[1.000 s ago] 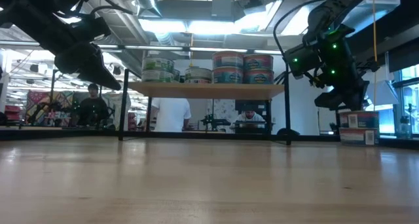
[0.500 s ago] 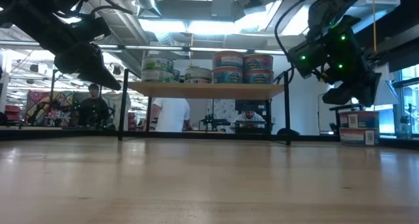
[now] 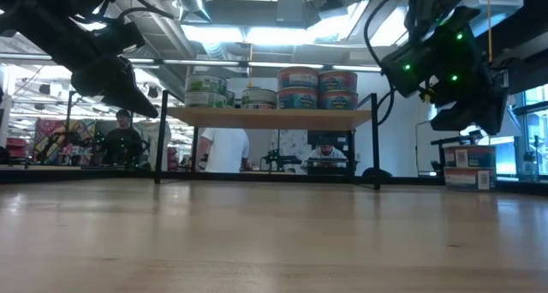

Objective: Stack canned seafood by type on shelf
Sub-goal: Put the blue pink tuna can on the shelf

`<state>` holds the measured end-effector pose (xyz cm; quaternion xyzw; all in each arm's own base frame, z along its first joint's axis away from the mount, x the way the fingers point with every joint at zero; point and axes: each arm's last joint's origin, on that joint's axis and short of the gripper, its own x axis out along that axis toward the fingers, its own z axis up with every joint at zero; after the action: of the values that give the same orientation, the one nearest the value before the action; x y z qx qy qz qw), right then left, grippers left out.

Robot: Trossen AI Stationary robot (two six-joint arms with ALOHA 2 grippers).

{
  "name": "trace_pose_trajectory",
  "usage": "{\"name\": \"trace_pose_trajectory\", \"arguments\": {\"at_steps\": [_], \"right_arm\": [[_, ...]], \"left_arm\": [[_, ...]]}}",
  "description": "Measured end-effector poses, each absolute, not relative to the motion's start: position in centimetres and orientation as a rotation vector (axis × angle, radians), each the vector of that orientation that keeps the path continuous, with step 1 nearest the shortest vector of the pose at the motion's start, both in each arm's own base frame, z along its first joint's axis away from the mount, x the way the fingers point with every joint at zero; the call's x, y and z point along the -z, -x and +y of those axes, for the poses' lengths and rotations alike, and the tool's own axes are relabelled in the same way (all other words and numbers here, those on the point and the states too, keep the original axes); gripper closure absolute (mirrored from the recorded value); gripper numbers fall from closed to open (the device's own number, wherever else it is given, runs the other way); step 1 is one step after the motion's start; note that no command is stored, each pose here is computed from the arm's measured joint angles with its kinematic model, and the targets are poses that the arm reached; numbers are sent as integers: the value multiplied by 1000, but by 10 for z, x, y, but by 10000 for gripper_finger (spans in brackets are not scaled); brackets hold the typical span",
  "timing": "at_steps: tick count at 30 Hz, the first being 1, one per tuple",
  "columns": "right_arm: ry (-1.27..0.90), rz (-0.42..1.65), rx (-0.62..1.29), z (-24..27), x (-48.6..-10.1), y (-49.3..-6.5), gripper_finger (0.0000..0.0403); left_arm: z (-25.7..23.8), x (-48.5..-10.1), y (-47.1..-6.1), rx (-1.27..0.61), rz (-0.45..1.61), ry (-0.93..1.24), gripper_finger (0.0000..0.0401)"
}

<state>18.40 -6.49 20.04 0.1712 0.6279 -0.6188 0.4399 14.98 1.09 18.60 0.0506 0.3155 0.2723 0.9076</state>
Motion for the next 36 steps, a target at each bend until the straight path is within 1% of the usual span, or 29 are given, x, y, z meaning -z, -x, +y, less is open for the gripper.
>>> {"name": "trace_pose_trajectory", "arguments": {"at_steps": [3,8,11,13,18,22,29,36], "right_arm": [[-366,1560,1528,-58,-204,-183,361],[-136,1484,1493,-53,-208,-185,361],[-21,1475,1480,-55,-204,-182,361],[8,1465,1461,-56,-197,-182,361],[6,1428,1386,-56,-179,-185,361],[-8,1372,1484,-63,-175,-179,361],[-96,1422,1580,-81,-165,-163,361],[-126,1505,1460,-78,-163,-166,361]], "left_arm": [[11,-186,-150,-562,650,-104,198],[11,-187,-151,-557,640,-116,198],[11,-188,-151,-557,633,-114,198],[11,-188,-151,-557,633,-114,198],[11,-188,-152,-557,624,-110,198],[11,-190,-153,-556,598,-105,198],[11,-191,-153,-558,595,-100,198],[11,-190,-153,-558,597,-101,198]]}}
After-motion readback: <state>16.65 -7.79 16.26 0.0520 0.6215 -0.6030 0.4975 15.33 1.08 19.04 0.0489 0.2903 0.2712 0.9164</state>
